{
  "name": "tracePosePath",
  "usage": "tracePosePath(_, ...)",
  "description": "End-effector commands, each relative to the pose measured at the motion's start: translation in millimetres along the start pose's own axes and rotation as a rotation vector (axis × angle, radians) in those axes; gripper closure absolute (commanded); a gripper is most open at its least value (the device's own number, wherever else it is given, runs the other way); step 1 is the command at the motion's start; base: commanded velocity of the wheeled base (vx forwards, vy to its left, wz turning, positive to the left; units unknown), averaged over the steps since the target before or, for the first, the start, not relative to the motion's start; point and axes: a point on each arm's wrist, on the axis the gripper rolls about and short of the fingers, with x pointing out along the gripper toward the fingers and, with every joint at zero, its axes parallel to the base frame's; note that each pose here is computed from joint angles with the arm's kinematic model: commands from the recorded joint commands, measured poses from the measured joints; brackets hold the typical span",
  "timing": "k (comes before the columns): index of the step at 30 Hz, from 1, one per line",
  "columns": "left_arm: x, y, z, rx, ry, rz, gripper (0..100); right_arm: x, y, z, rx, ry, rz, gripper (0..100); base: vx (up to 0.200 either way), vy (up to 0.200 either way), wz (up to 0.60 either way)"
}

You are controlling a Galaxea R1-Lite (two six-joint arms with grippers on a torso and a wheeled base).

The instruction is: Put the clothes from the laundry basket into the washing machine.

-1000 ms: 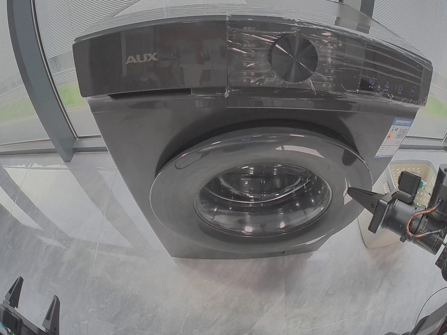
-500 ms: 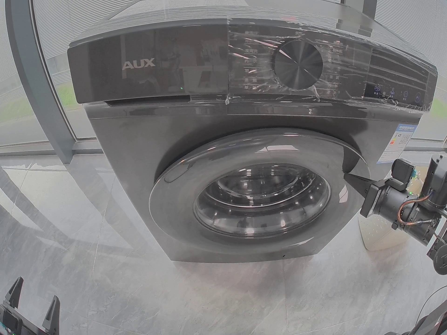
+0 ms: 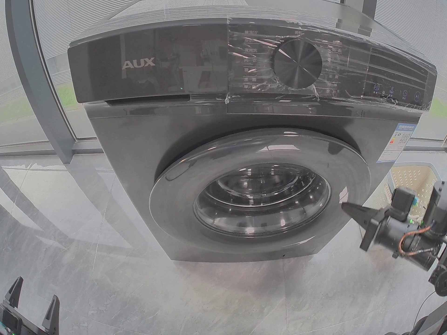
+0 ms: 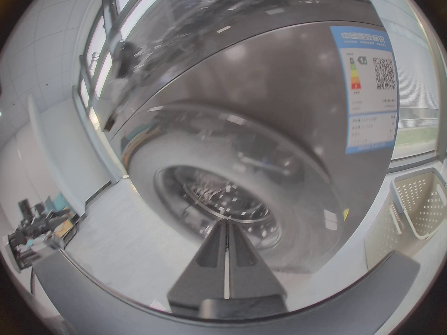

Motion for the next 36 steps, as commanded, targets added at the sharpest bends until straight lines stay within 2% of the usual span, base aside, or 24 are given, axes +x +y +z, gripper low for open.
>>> tracePosePath(1,0,0.0,-4.7,-0.002,0.001,0.000,0,-37,15.0,-19,-0.021,0.045,0.108,100,0.000,0.000,0.00)
tracePosePath(2,0,0.0,-4.7,-0.002,0.001,0.000,0,-45,14.4,-20,-0.021,0.035,0.116,100,0.000,0.000,0.00)
tracePosePath(3,0,0.0,-4.7,-0.003,0.001,0.000,0,-50,14.0,-20,-0.023,0.030,0.123,0,0.000,0.000,0.00)
tracePosePath(7,0,0.0,-4.7,-0.005,0.001,0.000,0,-61,13.3,-20,-0.025,0.006,0.130,0,0.000,0.000,0.00)
tracePosePath(14,0,0.0,-4.7,-0.003,0.001,0.000,0,-77,8.6,-20,-0.036,-0.047,0.098,0,0.000,0.000,0.00)
tracePosePath(16,0,0.0,-4.7,-0.003,0.001,0.000,0,-87,3.1,-19,-0.069,-0.081,0.051,0,0.000,0.000,0.00)
tracePosePath(20,0,-0.1,-4.7,-0.003,0.001,0.001,0,-109,-2.2,-16,-0.097,-0.146,-0.024,0,0.000,0.000,0.00)
tracePosePath(23,0,0.0,-4.7,-0.002,0.001,0.000,0,-122,-4.1,-21,-0.103,-0.138,-0.067,0,0.000,0.000,0.00)
tracePosePath(24,0,-0.1,-4.7,-0.002,0.001,0.001,0,-134,-5.0,-25,-0.102,-0.136,-0.104,0,0.000,0.000,0.00)
tracePosePath(26,0,0.0,-4.7,-0.002,0.001,0.000,0,-151,-3.6,-31,-0.106,-0.173,-0.139,0,0.000,0.000,0.00)
tracePosePath(29,0,0.0,-4.7,-0.002,0.001,0.000,0,-167,-0.4,-40,-0.107,-0.205,-0.142,0,0.000,0.000,0.00)
tracePosePath(30,0,-0.1,-4.7,-0.002,0.001,0.001,0,-178,1.8,-48,-0.109,-0.226,-0.158,0,0.000,0.000,0.00)
tracePosePath(36,0,0.0,-4.7,-0.003,0.001,0.000,0,-198,7.8,-61,-0.114,-0.261,-0.227,0,0.000,0.000,0.00)
